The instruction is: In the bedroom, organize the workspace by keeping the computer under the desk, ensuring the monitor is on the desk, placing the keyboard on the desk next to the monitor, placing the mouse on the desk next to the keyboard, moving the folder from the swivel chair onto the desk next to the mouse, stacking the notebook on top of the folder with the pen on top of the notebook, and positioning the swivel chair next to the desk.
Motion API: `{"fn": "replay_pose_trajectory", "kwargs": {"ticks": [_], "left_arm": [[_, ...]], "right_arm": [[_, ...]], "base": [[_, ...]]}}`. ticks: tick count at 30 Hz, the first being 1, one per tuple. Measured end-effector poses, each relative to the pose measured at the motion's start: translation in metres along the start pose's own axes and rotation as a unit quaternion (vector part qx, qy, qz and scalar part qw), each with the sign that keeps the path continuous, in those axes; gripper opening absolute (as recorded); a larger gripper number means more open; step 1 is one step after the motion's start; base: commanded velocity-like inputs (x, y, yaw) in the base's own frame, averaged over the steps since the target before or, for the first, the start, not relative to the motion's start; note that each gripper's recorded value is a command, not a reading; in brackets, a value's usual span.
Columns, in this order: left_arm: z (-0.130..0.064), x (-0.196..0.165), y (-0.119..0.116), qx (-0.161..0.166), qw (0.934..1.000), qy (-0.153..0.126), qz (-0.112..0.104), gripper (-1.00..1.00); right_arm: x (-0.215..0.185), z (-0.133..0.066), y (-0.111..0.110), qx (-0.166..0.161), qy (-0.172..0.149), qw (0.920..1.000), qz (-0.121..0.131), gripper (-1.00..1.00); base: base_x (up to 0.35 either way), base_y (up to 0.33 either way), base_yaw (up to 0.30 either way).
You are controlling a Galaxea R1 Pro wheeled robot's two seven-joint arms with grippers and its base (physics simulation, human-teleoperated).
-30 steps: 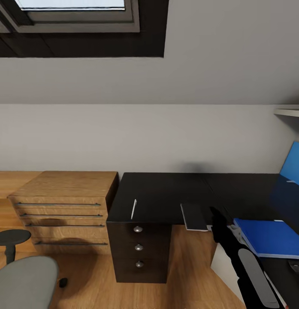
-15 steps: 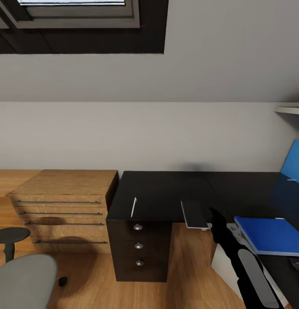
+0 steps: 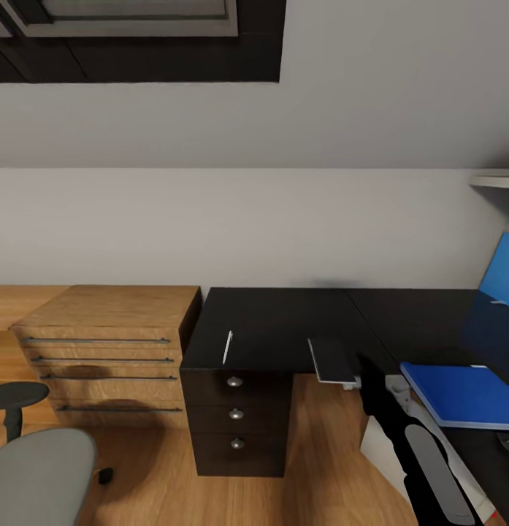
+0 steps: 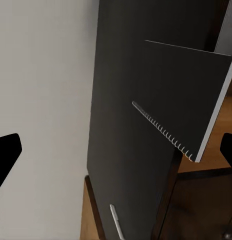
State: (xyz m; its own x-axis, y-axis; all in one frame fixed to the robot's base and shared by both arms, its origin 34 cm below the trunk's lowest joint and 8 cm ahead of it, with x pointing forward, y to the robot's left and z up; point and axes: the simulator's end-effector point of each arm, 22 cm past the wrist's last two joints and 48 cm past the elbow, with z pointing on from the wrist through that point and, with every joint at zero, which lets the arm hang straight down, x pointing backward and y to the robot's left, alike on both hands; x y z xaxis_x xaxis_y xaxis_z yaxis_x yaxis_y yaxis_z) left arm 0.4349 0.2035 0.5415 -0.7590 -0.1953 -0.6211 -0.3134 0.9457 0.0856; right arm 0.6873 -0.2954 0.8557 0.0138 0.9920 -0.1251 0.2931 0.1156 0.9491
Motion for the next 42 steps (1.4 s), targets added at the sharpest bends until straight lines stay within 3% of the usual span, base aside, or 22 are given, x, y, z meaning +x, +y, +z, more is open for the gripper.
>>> {"fn": "replay_pose_trajectory", "kwargs": {"ticks": [19, 23, 26, 29, 30, 32, 36, 42], "left_arm": [[0.025, 0.023, -0.002, 0.0, 1.0, 0.0, 0.0, 1.0], [0.03, 0.028, -0.003, 0.001, 1.0, 0.0, 0.0, 1.0], [0.03, 0.008, -0.017, 0.019, 0.9995, -0.02, -0.016, 1.0], [0.016, -0.042, -0.052, 0.063, 0.9959, -0.051, -0.04, 1.0], [0.01, -0.053, -0.062, 0.078, 0.995, -0.049, -0.039, 1.0], [-0.018, -0.087, -0.088, 0.123, 0.992, -0.025, -0.01, 1.0], [-0.042, -0.123, -0.098, 0.153, 0.9878, -0.029, -0.009, 1.0], [-0.045, -0.128, -0.095, 0.156, 0.9874, -0.029, -0.007, 1.0]], "right_arm": [[0.006, 0.012, -0.06, 0.028, 0.002, 0.9996, 0.003, 1.0], [0.007, 0.015, -0.081, 0.042, 0.003, 0.9991, 0.005, 1.0], [0.01, 0.017, -0.099, 0.055, 0.005, 0.9985, 0.007, 1.0], [0.012, 0.018, -0.106, 0.056, 0.006, 0.9984, 0.006, 1.0], [0.013, 0.018, -0.107, 0.053, 0.007, 0.9986, 0.006, 1.0], [0.016, 0.02, -0.095, 0.019, 0.008, 0.9998, 0.006, 1.0], [0.017, 0.021, -0.089, -0.003, 0.009, 0.9999, 0.004, 1.0], [0.017, 0.021, -0.086, -0.01, 0.009, 0.9999, 0.004, 1.0]], "base": [[0.0, 0.0, 0.0], [0.0, 0.0, 0.0], [0.0, 0.0, 0.0], [0.0, 0.0, 0.0], [0.0, 0.0, 0.0], [0.0, 0.0, 0.0], [0.0, 0.0, 0.0], [0.0, 0.0, 0.0]]}}
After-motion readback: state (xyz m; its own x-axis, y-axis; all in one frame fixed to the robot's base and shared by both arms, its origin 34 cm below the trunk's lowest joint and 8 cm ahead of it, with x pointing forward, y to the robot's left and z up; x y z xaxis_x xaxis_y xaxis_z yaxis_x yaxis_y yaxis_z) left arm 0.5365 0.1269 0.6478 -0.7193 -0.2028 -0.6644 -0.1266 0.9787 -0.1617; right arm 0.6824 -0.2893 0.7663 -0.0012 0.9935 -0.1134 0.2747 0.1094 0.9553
